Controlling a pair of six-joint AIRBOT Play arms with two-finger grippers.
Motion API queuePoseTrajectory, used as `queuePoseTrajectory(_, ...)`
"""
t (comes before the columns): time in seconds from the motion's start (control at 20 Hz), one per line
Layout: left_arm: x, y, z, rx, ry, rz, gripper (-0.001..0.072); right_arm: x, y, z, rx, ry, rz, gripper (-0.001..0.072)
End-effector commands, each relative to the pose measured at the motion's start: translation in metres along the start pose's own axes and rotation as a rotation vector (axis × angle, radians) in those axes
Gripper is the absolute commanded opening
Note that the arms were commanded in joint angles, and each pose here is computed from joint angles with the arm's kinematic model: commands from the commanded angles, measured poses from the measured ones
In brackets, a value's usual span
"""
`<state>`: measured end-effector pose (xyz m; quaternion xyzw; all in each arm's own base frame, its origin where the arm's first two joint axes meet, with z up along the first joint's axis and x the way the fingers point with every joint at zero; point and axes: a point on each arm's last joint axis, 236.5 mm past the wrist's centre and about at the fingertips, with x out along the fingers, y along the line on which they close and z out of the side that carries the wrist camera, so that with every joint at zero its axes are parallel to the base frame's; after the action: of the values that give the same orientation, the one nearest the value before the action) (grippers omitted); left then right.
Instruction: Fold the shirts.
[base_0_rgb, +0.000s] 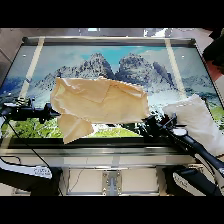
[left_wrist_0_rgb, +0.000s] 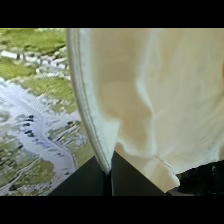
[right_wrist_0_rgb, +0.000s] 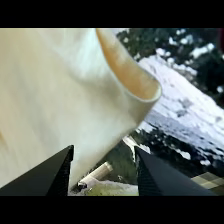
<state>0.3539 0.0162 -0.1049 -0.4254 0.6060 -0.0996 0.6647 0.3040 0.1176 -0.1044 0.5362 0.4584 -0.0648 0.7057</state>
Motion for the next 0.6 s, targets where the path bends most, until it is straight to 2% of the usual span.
queuePoseTrajectory(0.0, 0.0, 0.0, 0.001, 0.005, -0.002, 0.0, 0.0014, 0.012, 0.011, 0.015, -0.004, -0.042, -0.011, 0.0434)
queuePoseTrajectory(0.1, 0.0, 0.0, 0.001, 0.005, -0.002, 0.0, 0.0015, 0.017, 0.016, 0.018, 0.0, -0.04, -0.01, 0.0306)
queuePoseTrajectory(0.15, 0.0, 0.0, 0.001, 0.004, -0.002, -0.001, 0.0015, 0.018, 0.02, 0.019, -0.003, -0.041, -0.004, 0.0198)
queuePoseTrajectory(0.2, -0.001, -0.003, 0.001, 0.001, -0.005, -0.01, 0.0014, 0.017, 0.027, 0.019, -0.01, -0.035, 0.009, 0.0024)
queuePoseTrajectory(0.25, -0.003, -0.015, 0.003, -0.01, -0.015, -0.055, 0.0014, 0.015, 0.037, 0.018, -0.033, -0.028, 0.029, 0.0009)
queuePoseTrajectory(0.35, -0.024, -0.062, 0.02, 0.0, -0.115, -0.215, 0.0014, 0.001, 0.081, 0.017, -0.246, -0.024, 0.127, 0.0008)
queuePoseTrajectory(0.55, -0.147, -0.179, 0.042, 0.202, -0.494, -0.514, 0.0013, -0.096, 0.213, 0.013, -0.679, -0.164, 0.422, 0.0008)
